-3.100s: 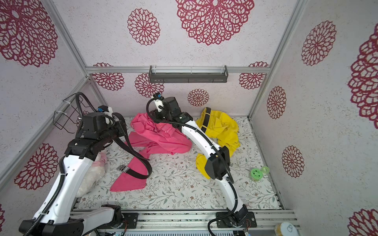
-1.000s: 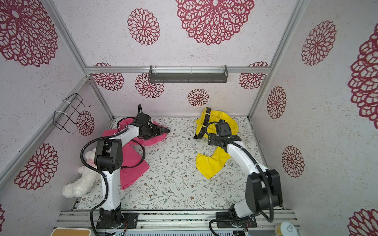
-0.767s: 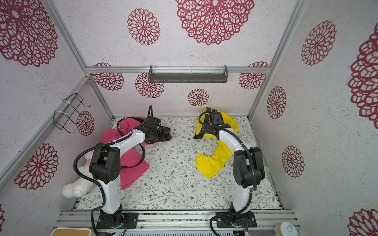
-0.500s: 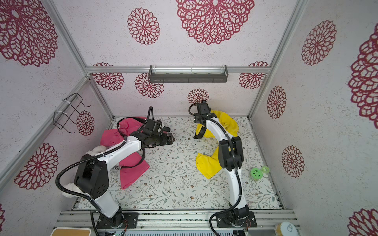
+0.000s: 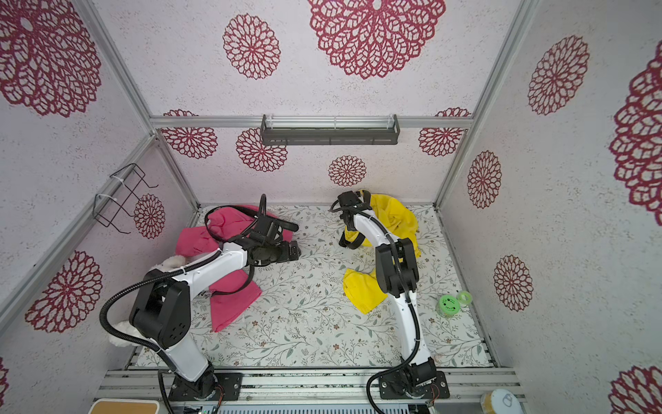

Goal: Remove the belt from the trousers
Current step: Adjust the trousers at the center of the board.

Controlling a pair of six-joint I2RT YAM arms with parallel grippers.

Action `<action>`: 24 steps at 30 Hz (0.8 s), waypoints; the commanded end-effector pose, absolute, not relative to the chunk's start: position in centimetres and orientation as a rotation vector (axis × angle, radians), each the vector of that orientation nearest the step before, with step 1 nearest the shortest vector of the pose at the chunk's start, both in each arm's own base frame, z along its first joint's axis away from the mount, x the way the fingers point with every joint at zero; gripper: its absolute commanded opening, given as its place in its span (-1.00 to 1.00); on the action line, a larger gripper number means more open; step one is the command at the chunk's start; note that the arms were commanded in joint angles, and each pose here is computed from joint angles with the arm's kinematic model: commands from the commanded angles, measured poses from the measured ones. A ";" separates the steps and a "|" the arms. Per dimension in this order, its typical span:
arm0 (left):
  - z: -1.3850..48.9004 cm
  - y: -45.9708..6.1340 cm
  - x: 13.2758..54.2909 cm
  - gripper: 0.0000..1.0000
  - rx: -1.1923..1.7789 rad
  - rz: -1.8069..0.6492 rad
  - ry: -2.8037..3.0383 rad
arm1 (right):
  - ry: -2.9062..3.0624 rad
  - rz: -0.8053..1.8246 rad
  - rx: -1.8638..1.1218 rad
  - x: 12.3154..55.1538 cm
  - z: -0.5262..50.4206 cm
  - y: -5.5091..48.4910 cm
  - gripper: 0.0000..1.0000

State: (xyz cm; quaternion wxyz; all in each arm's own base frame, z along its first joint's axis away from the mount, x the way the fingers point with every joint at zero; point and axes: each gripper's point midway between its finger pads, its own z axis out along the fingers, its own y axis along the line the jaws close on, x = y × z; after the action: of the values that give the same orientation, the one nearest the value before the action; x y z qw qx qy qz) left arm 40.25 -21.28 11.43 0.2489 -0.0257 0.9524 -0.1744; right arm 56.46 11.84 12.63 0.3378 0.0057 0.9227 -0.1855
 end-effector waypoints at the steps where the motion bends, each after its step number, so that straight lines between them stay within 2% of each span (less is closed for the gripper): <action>1: 12.5 -21.4 40.9 1.00 -0.076 -0.489 2.551 | 2.368 -0.464 0.049 56.5 15.6 10.0 -0.06; 4: 12.4 -21.3 40.8 1.00 -0.076 -0.495 2.555 | 2.431 -0.470 0.042 56.3 13.6 9.3 -0.13; 7: 12.5 -21.2 40.5 0.99 -0.083 -0.496 2.550 | 2.484 -0.400 0.028 56.0 11.7 9.5 -0.09; 12: 12.6 -20.7 40.1 1.00 -0.087 -0.485 2.547 | 2.499 -0.319 0.003 56.0 10.8 10.6 0.23; 16: 12.5 -20.7 39.8 0.99 -0.095 -0.491 2.545 | 2.531 -0.294 -0.020 56.2 9.3 11.0 0.30; 17: 12.5 -20.7 39.8 1.00 -0.095 -0.494 2.542 | 2.539 -0.295 -0.024 56.3 8.8 11.1 0.22; 20: 12.7 -20.8 39.9 0.99 -0.100 -0.499 2.538 | 2.552 -0.276 -0.034 56.5 8.1 11.5 -0.22; 24: 13.2 -20.3 39.8 0.99 -0.112 -0.486 2.522 | 2.528 -0.212 -0.074 56.0 10.1 12.9 -0.84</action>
State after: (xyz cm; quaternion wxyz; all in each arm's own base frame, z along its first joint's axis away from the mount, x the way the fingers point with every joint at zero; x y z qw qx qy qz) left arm 39.44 -20.83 11.36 0.2527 -0.0306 0.9508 -0.1766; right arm 56.43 10.88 8.05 0.2862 -0.0086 0.9513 -0.1143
